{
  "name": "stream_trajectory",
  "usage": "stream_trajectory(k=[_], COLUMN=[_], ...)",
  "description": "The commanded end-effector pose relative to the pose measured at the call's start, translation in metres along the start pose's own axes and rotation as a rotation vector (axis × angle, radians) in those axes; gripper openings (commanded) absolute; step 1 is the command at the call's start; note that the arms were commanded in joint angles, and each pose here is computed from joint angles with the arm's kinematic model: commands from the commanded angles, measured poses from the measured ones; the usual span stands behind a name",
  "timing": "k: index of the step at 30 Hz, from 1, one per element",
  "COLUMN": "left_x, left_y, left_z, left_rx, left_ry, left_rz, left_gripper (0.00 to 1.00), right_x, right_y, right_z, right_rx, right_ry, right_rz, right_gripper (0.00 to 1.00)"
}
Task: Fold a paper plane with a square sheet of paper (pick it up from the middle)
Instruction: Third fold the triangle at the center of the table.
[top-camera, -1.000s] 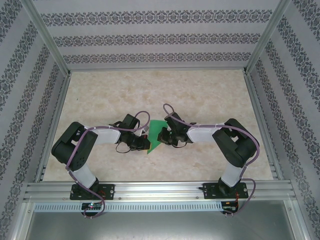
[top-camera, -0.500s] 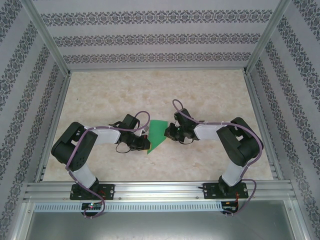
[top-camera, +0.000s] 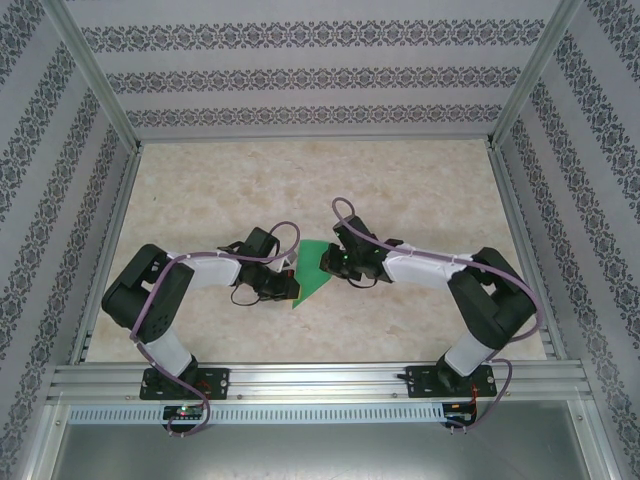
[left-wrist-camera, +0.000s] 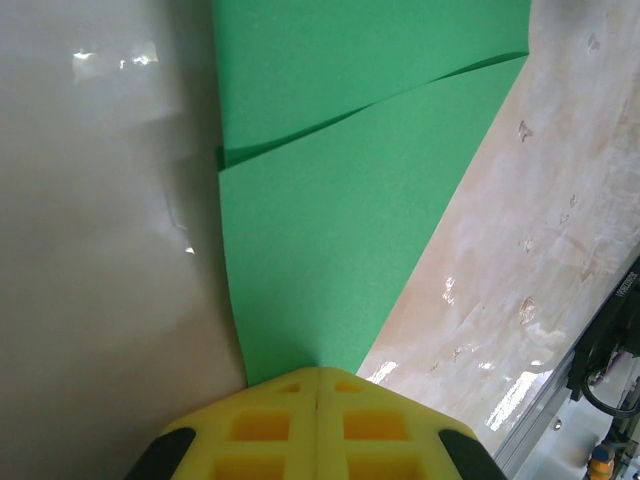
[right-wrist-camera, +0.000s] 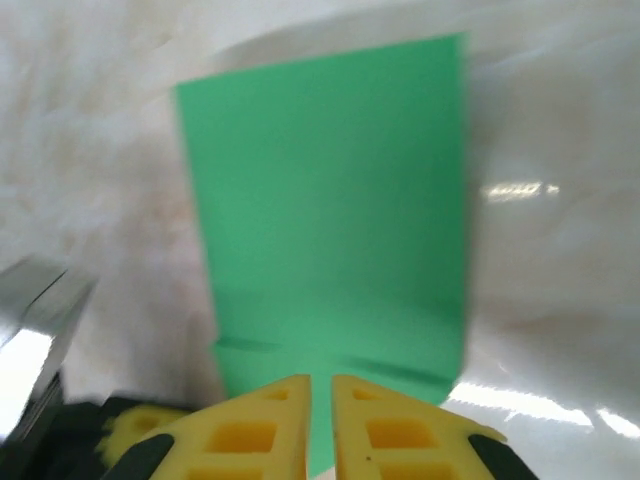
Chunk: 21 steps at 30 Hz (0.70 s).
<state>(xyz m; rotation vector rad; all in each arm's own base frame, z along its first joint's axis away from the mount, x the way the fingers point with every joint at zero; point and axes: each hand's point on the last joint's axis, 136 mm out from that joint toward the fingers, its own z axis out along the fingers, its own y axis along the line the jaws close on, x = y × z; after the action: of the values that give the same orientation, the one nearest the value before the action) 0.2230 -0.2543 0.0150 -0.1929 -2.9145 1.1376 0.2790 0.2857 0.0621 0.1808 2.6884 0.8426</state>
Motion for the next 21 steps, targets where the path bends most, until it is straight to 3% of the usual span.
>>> stream_trajectory(k=[1, 7, 10, 21], left_x=[0.017, 0.014, 0.015, 0.017], left_y=[0.042, 0.037, 0.037, 0.040], left_z=[0.007, 0.007, 0.009, 0.013], left_rx=[-0.159, -0.144, -0.137, -0.137], left_ry=[0.052, 0.055, 0.071, 0.081], left_rz=[-0.074, -0.053, -0.047, -0.050], left_gripper=[0.03, 0.04, 0.04, 0.04], right_x=[-0.009, 0.014, 0.016, 0.026], right_y=[0.005, 0.015, 0.016, 0.018], right_z=[-0.006, 0.014, 0.014, 0.033], right_rx=[-0.057, -0.032, 0.013, -0.040], right_ry=[-0.049, 0.062, 0.062, 0.117], right_rz=[0.051, 0.007, -0.021, 0.000], right_gripper=[0.14, 0.13, 0.13, 0.15])
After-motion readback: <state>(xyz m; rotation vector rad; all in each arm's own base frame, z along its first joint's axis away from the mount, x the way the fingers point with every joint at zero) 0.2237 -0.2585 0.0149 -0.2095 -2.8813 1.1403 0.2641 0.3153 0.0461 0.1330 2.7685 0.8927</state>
